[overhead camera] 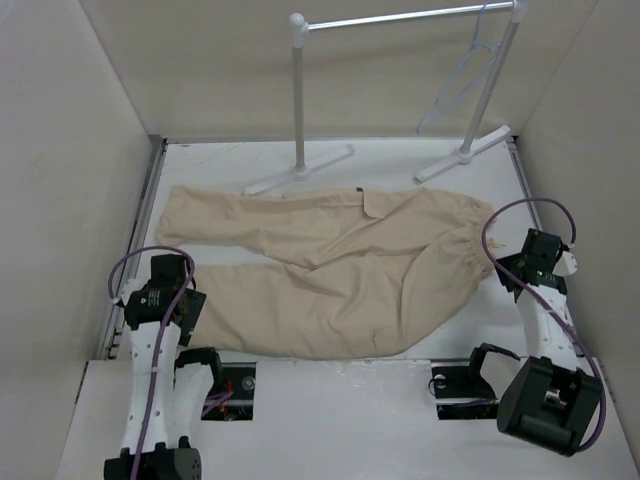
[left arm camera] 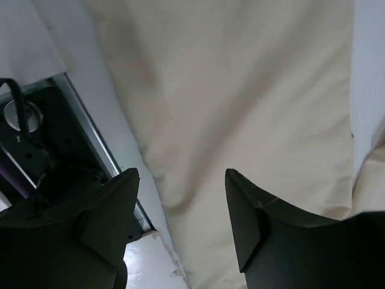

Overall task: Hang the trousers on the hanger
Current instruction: Flatten out the trousers at the center of the board, then fold the trousers at the center of the board.

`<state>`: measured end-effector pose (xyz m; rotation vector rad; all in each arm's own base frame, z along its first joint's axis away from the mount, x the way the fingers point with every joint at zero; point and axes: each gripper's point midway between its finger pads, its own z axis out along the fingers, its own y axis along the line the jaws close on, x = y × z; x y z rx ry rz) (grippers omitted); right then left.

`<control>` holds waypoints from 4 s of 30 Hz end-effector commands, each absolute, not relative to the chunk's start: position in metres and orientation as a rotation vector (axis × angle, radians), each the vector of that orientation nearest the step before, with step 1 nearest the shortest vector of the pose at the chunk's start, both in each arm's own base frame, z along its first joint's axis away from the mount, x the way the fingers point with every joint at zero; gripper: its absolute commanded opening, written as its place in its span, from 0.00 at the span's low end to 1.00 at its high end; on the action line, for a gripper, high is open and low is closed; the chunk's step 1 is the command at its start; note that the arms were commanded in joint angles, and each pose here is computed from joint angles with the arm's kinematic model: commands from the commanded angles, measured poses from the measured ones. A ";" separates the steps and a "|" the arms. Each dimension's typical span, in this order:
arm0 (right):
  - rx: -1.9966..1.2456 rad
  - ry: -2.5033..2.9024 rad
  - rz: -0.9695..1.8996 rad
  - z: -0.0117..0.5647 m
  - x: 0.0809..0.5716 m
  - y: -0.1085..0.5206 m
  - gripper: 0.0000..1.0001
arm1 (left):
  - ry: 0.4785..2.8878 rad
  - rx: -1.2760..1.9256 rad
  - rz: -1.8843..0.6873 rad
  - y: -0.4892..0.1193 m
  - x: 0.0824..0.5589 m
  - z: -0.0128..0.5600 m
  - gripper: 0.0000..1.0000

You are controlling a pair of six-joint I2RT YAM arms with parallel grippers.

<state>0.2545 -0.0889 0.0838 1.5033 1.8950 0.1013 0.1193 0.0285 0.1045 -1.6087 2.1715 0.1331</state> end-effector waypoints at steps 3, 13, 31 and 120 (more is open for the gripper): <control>1.487 1.898 0.204 0.087 0.258 -0.067 0.03 | 2.062 -1.906 0.326 0.050 0.104 0.091 0.54; 1.449 1.954 0.390 0.081 0.270 -0.029 0.03 | 1.767 -2.231 0.763 0.122 0.069 0.079 0.22; 1.473 1.932 0.402 0.085 0.276 -0.037 0.04 | 1.833 -2.265 0.598 0.113 0.099 0.029 0.46; 1.341 1.922 0.202 0.191 0.446 -0.078 0.02 | 1.734 -1.254 0.539 0.179 0.446 0.250 0.00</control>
